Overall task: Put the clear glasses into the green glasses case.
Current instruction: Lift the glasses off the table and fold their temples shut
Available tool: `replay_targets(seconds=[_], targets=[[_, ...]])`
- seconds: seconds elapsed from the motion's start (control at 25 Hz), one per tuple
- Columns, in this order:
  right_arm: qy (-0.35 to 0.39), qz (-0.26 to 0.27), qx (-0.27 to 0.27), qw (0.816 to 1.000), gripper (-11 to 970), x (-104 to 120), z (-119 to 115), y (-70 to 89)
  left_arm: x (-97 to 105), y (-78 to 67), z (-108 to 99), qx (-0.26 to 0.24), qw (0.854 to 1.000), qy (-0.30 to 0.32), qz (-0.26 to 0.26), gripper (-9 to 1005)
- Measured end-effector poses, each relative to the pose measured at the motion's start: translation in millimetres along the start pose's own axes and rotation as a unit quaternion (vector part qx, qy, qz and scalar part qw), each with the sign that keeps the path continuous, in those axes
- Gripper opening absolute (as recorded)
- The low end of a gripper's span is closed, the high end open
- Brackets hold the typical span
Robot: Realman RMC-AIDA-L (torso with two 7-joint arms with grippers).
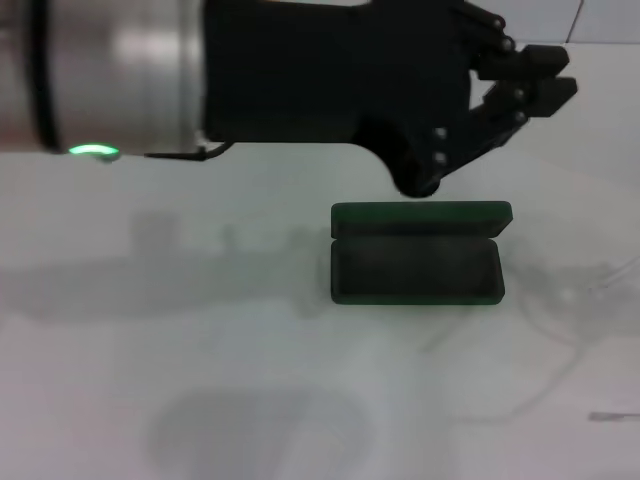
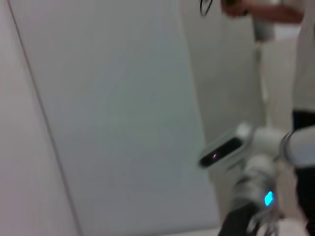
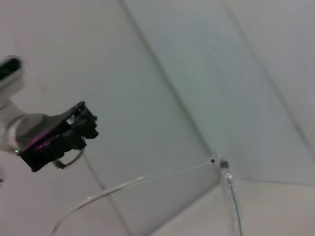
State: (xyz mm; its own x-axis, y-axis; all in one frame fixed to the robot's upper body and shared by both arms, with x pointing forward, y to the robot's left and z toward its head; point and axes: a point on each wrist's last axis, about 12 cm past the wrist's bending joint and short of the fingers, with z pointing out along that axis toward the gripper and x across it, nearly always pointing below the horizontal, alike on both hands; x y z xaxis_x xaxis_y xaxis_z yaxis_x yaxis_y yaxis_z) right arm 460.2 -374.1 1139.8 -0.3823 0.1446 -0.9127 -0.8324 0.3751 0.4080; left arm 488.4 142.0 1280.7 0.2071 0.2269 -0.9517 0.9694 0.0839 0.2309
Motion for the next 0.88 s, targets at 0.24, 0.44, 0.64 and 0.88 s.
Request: replay_targets(seconds=[0.24, 0.44, 0.64, 0.88], targets=[[-0.001, -0.003, -0.071, 0.997, 114, -0.7, 44.7, -10.2, 5.1, -2.5, -5.9, 0.039, 0.998, -0.044, -0.025, 120], [-0.007, -0.003, -0.121, 0.993, 114, -0.5, 80.8, -15.4, 10.2, -5.8, -5.3, 0.059, 0.997, -0.042, -0.029, 82], [-0.025, -0.007, -0.155, 0.988, 114, -3.5, 102.5, -15.0, 17.8, -5.6, -2.3, 0.073, 0.996, -0.04, -0.045, 81], [-0.034, -0.012, -0.176, 0.984, 114, -6.6, 110.1, -12.5, 23.2, -5.6, -2.9, 0.076, 0.995, -0.041, -0.046, 81]])
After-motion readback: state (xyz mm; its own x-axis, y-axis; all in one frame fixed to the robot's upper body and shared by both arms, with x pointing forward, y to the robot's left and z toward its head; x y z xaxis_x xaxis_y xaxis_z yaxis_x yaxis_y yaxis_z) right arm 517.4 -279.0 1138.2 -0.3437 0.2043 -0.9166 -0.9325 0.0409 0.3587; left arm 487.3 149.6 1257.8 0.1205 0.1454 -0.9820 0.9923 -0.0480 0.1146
